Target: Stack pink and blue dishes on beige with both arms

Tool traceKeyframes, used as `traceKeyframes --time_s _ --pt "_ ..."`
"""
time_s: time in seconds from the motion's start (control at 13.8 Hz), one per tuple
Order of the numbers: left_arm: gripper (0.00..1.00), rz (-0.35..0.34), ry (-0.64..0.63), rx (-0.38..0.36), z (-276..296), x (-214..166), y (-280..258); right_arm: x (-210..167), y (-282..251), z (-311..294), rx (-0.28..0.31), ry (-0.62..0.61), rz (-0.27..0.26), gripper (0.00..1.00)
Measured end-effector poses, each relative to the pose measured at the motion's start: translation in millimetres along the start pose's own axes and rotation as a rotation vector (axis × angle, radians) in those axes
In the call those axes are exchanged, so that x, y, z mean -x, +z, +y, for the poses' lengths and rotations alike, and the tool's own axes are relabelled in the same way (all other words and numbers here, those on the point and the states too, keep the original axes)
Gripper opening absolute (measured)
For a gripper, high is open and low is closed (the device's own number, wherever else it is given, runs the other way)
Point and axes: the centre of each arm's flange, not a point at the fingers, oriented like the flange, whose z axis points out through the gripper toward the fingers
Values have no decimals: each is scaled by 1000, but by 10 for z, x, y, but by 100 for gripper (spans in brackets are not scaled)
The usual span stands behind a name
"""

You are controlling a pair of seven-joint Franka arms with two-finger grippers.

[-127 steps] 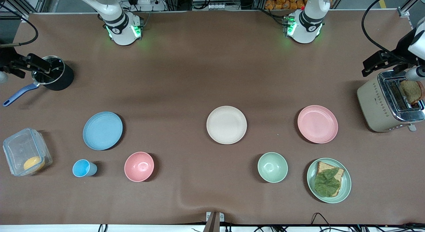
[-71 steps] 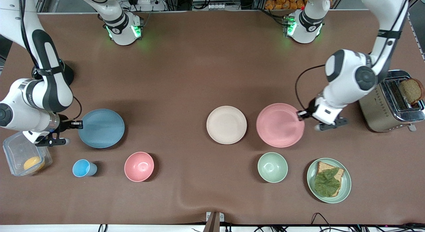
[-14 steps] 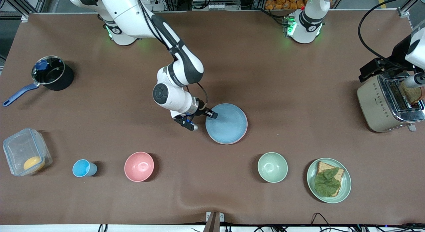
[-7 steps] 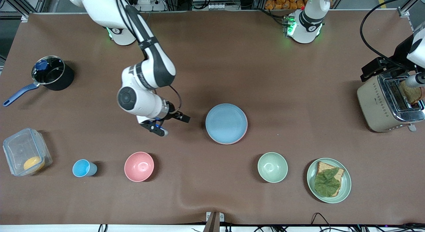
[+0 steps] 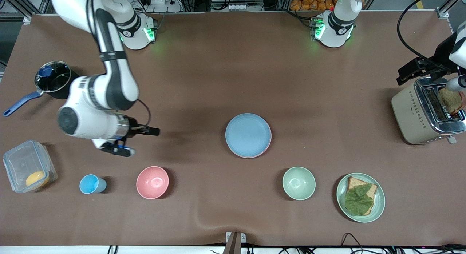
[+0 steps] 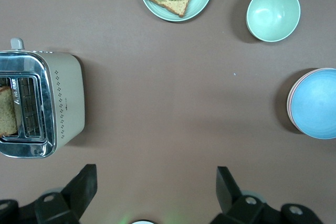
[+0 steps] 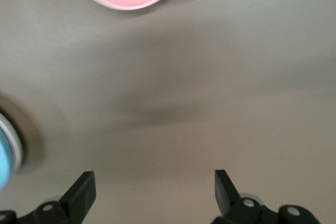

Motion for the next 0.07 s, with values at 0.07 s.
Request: traceKeyframes --time_s 0.07 --pt "100 0 1 0 4 1 -2 0 -162 224 -1 -19 -5 100"
